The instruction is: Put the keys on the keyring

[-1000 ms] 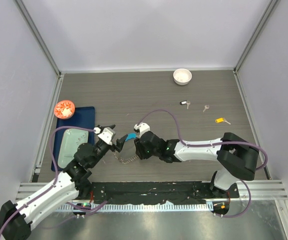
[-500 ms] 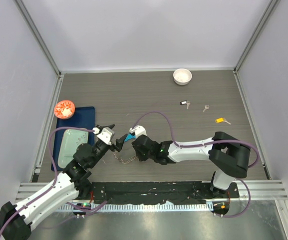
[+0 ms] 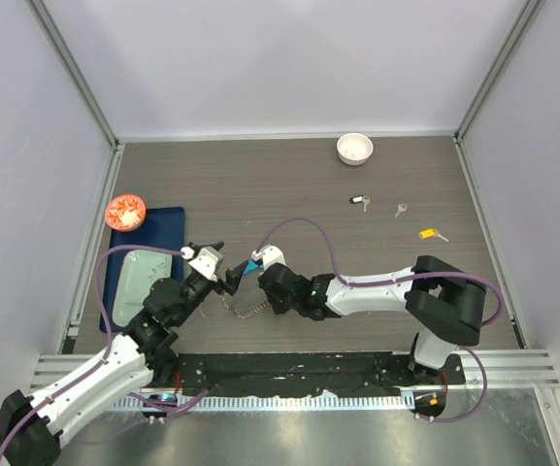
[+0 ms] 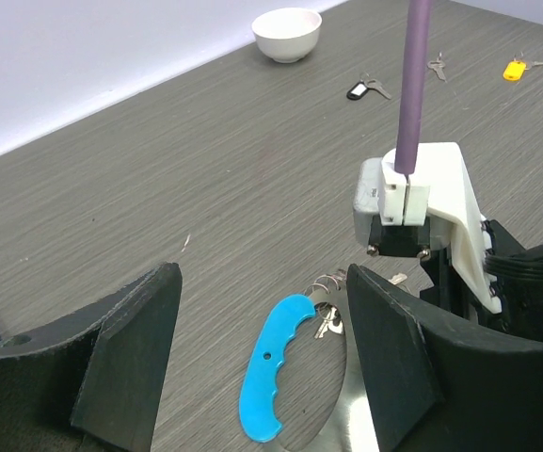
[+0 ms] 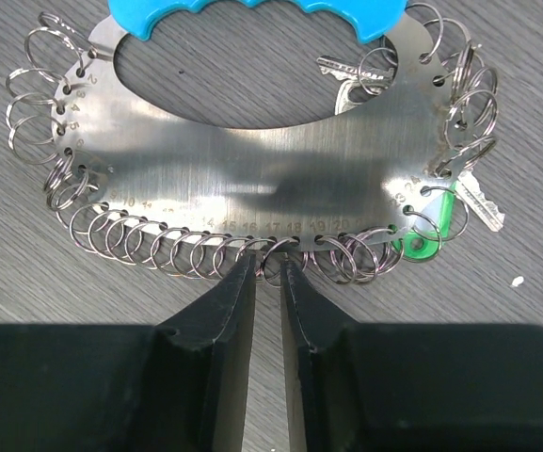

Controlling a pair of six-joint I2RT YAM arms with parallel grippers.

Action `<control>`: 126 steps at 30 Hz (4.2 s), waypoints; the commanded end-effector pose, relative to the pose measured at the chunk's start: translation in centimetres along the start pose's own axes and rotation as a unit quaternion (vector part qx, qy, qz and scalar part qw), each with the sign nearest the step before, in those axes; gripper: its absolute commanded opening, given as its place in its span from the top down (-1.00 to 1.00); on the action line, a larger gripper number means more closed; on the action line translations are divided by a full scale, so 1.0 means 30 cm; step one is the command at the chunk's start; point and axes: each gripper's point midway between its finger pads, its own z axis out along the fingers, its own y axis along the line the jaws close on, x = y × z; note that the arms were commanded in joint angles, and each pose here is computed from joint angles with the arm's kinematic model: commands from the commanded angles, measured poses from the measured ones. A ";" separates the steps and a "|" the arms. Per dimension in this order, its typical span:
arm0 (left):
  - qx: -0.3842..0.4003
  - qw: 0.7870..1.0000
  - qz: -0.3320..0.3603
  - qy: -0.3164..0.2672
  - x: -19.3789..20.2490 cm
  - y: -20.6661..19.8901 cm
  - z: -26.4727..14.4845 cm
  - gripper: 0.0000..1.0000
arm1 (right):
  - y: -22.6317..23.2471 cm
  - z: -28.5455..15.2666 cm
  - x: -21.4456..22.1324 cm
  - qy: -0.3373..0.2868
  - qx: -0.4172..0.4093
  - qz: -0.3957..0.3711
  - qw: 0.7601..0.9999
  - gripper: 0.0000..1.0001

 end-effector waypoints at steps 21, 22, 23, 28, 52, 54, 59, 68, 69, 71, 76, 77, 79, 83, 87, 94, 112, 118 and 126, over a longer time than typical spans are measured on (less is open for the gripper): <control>0.002 1.000 -0.003 -0.031 -0.072 0.002 0.006 -0.51 | 0.003 -0.068 -0.111 -0.050 0.012 -0.060 0.997 0.91; 0.005 1.000 -0.003 -0.029 -0.068 -0.002 0.007 -0.50 | -0.002 -0.076 -0.114 -0.053 0.013 -0.073 0.996 0.92; 0.005 1.000 -0.003 -0.029 -0.068 -0.001 0.008 -0.51 | -0.003 -0.083 -0.120 -0.055 0.011 -0.078 0.995 0.95; 0.010 1.000 -0.002 -0.026 -0.066 -0.008 0.011 -0.51 | -0.022 -0.121 -0.163 -0.072 0.012 -0.136 0.988 0.99; 0.157 0.984 0.003 -0.087 -0.248 -0.171 0.042 -0.55 | -0.175 -0.508 -0.552 -0.349 -0.139 -0.262 0.889 0.99; 0.172 0.982 0.012 -0.080 -0.266 -0.186 0.062 -0.55 | -0.169 -0.534 -0.558 -0.363 -0.183 -0.270 0.873 0.98; 0.201 0.976 0.029 -0.072 -0.303 -0.213 0.088 -0.56 | -0.169 -0.546 -0.562 -0.361 -0.244 -0.282 0.855 0.99; 0.240 0.968 0.067 -0.031 -0.302 -0.244 0.142 -0.56 | -0.150 -0.557 -0.546 -0.353 -0.316 -0.303 0.827 0.99; 0.247 0.965 0.080 -0.027 -0.296 -0.246 0.145 -0.56 | -0.148 -0.557 -0.536 -0.351 -0.319 -0.302 0.827 0.99; 0.257 0.963 0.082 -0.004 -0.275 -0.255 0.154 -0.55 | -0.145 -0.566 -0.534 -0.356 -0.321 -0.304 0.823 0.99; 0.274 0.957 0.086 0.027 -0.226 -0.275 0.166 -0.41 | -0.132 -0.584 -0.525 -0.367 -0.328 -0.299 0.818 0.99; 0.277 0.956 0.089 0.028 -0.225 -0.279 0.168 -0.37 | -0.133 -0.585 -0.529 -0.369 -0.327 -0.299 0.817 0.99; 0.283 0.954 0.094 0.034 -0.214 -0.289 0.172 -0.27 | -0.132 -0.580 -0.526 -0.368 -0.330 -0.296 0.817 0.98; 0.283 0.953 0.098 0.043 -0.208 -0.292 0.180 -0.09 | -0.131 -0.582 -0.525 -0.370 -0.331 -0.294 0.817 0.99; 0.285 0.953 0.098 0.034 -0.220 -0.306 0.185 0.09 | -0.134 -0.580 -0.527 -0.370 -0.328 -0.292 0.819 0.99; 0.301 0.949 0.093 0.023 -0.233 -0.335 0.187 0.31 | -0.136 -0.571 -0.524 -0.368 -0.328 -0.290 0.820 0.99; 0.302 0.949 0.090 -0.003 -0.278 -0.343 0.192 0.31 | -0.129 -0.561 -0.513 -0.364 -0.336 -0.291 0.819 0.98; 0.291 0.953 0.086 -0.006 -0.287 -0.331 0.192 0.28 | -0.125 -0.563 -0.509 -0.363 -0.339 -0.293 0.817 0.99; 0.298 0.951 0.077 0.007 -0.277 -0.333 0.184 0.28 | -0.119 -0.563 -0.503 -0.361 -0.343 -0.295 0.815 0.99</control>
